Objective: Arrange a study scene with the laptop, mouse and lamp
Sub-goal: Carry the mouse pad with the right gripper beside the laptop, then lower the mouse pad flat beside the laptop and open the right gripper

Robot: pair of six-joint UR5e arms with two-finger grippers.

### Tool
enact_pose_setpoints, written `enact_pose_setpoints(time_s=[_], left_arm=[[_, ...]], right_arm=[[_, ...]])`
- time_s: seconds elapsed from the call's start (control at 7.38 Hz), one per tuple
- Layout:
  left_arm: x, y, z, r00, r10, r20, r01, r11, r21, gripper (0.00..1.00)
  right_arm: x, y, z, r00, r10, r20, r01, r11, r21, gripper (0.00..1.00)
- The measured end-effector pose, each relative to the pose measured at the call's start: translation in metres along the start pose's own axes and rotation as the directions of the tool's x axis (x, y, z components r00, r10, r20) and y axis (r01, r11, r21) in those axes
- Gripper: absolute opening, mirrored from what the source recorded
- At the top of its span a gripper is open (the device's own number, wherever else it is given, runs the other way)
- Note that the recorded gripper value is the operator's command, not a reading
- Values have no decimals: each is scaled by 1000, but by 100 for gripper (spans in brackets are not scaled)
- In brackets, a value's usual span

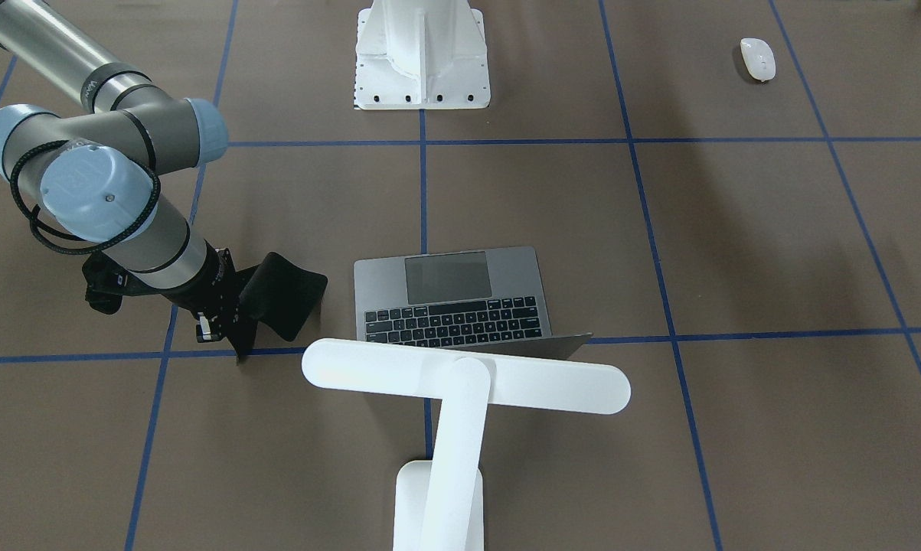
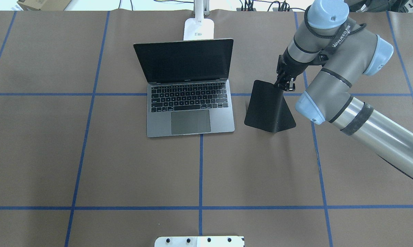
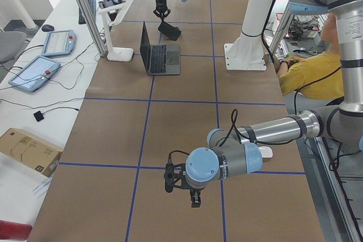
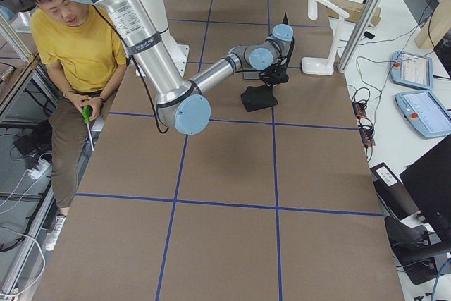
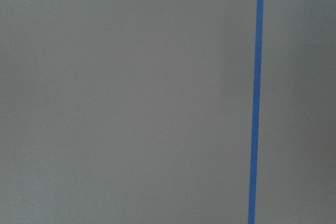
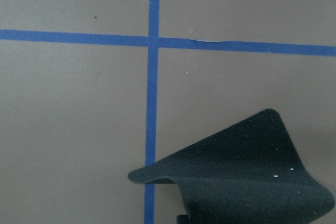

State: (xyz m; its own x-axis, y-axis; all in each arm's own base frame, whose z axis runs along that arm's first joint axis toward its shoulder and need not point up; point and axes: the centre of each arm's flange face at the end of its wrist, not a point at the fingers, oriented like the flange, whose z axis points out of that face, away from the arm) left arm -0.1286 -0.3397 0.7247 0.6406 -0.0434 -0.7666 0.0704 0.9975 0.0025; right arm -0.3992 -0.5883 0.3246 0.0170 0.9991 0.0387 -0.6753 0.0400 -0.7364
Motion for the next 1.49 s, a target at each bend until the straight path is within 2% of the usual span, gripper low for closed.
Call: enact_pose_setpoints(time_s=[0.41,0.68,0.81,0.95,1.08,1.22,1.49], left_arm=[[0,0,0,1000,1,0,-1,1000,1,100],[0,0,0,1000,1,0,-1,1000,1,100],[1,0,-1,1000,2,0,-2,1000,1,100],[1,0,-1,1000,2,0,-2,1000,2,100],[1,-1,-1,1000,2,0,-2,1000,2,100],[1,-1,-1,1000,2,0,-2,1000,2,100],[1,-1,-1,1000,3,0,-3,1000,2,100]], right_arm=[[4,29,17,999,7,40,-7,1000,5,0],[8,28,30,999,3,47,-3,1000,10,2],[8,24,33,999,-11,52,11,1000,7,17],[9,17,36,998,-43,54,43,999,7,41],[10,12,38,995,-82,55,81,997,9,76],[10,10,39,991,-123,54,122,992,12,98],[12,7,44,980,-195,46,195,981,20,99]])
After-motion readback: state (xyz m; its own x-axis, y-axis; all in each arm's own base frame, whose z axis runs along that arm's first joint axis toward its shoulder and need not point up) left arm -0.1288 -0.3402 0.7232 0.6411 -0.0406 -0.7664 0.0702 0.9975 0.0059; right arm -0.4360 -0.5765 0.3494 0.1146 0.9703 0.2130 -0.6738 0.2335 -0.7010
